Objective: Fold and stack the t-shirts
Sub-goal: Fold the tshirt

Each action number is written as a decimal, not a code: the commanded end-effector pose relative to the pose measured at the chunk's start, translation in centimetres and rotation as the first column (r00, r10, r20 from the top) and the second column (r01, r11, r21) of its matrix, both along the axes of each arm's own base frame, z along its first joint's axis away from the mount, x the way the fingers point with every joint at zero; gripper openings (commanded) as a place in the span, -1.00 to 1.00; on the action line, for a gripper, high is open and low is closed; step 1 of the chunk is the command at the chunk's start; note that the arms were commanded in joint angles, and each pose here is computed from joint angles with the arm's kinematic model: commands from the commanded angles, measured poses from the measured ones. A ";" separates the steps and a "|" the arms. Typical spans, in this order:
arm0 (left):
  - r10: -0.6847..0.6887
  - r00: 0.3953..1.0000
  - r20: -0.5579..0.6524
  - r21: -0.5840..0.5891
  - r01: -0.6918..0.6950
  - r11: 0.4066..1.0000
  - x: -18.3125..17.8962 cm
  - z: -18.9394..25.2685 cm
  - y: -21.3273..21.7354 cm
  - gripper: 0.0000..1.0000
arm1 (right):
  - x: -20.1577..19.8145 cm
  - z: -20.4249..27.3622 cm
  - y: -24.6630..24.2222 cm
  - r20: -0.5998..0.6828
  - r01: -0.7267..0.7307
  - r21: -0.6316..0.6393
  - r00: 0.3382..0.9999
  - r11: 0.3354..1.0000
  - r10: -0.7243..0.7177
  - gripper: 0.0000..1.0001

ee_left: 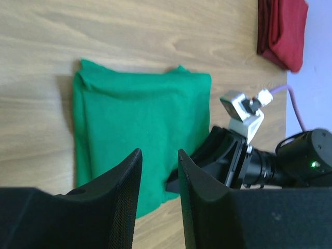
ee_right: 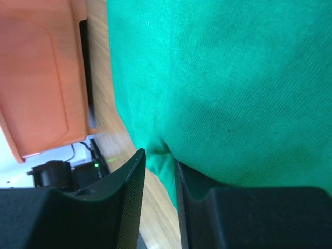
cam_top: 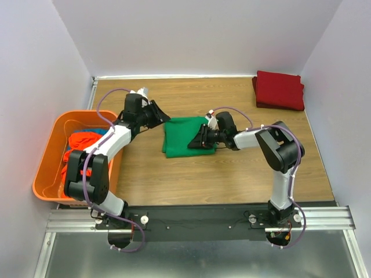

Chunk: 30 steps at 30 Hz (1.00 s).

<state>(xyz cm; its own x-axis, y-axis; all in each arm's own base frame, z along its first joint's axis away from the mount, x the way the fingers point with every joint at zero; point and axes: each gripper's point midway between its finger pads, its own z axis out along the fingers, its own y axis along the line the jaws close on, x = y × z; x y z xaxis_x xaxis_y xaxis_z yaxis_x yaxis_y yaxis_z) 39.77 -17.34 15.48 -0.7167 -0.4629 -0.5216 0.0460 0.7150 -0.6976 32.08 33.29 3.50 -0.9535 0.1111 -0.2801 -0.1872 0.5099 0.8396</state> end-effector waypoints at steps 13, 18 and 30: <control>-0.222 0.970 -0.098 -0.058 0.217 0.974 -5.5 -4.6 -12.1 -0.20 | -0.4 7.1 -5.8 -0.124 0.183 0.211 0.979 0.960 -0.160 -0.25; -0.262 0.960 -0.094 -0.063 0.257 0.964 -5.8 -4.7 -13.9 -0.21 | 0.7 9.8 -8.5 -0.059 0.252 0.240 0.968 0.937 -0.245 -0.25; -0.345 0.926 -0.155 -0.054 0.341 0.939 -6.6 -7.9 -18.2 -0.33 | 4.9 4.3 -14.2 0.072 0.386 -0.103 0.922 0.917 -0.380 -0.02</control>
